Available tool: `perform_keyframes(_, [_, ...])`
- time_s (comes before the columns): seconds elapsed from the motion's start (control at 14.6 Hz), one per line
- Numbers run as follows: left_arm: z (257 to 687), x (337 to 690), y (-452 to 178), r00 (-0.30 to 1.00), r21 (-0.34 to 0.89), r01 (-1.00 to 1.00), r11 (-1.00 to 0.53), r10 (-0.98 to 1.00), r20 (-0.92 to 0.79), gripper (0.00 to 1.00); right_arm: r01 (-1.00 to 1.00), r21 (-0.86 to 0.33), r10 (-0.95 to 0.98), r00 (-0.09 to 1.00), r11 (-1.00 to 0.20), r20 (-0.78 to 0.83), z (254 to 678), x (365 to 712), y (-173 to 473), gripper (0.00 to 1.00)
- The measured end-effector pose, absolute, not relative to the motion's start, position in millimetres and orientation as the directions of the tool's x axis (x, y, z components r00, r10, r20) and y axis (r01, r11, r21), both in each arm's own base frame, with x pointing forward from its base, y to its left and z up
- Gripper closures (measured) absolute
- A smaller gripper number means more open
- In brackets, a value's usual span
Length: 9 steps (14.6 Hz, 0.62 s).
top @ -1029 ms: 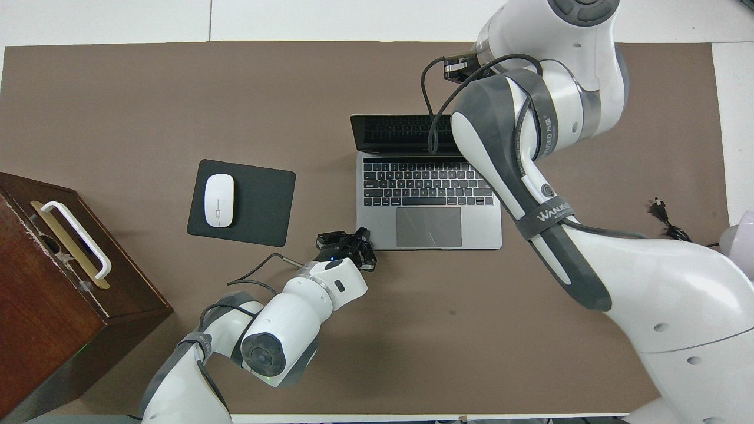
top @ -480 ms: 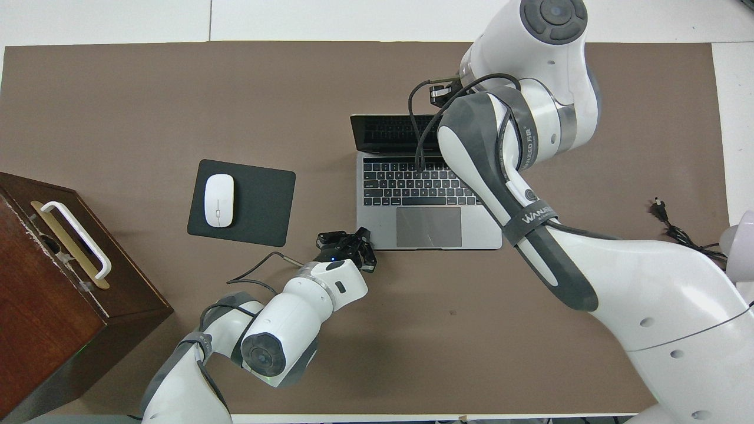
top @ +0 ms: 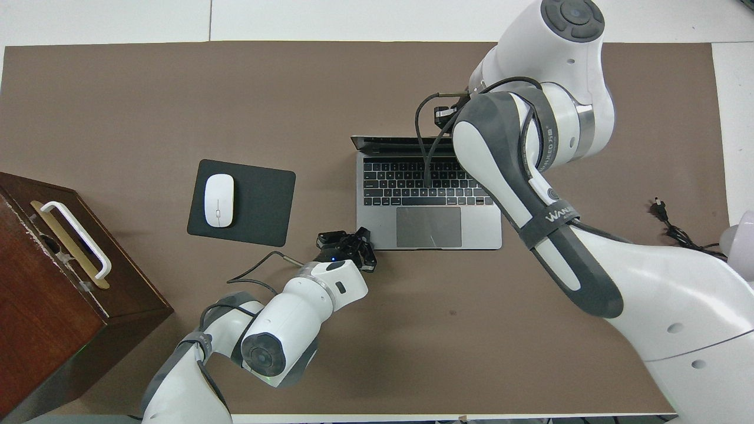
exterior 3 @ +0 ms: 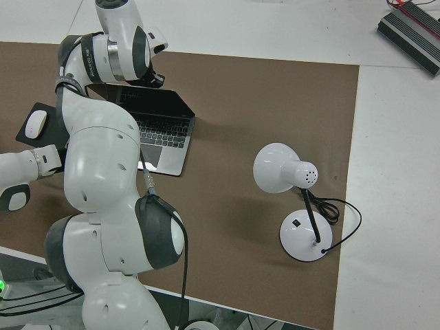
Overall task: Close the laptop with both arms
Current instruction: 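Push the laptop lid down toward the keyboard with the right gripper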
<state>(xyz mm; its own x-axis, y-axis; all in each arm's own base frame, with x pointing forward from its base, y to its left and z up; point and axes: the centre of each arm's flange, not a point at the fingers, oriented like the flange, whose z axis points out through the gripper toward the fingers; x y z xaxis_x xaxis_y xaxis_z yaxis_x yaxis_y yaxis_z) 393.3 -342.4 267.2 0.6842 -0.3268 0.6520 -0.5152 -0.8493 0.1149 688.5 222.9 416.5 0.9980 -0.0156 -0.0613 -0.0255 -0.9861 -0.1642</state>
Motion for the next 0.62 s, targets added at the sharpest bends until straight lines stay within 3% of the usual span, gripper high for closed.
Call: perform_keyframes(0.62, [267.1, 393.3, -342.4, 0.680, 0.109, -0.521, -0.846, -0.334, 0.653, 0.99, -0.059, -0.168, -0.029, 0.984, -0.984, -0.174, 376.6, 673.4, 217.2, 0.99])
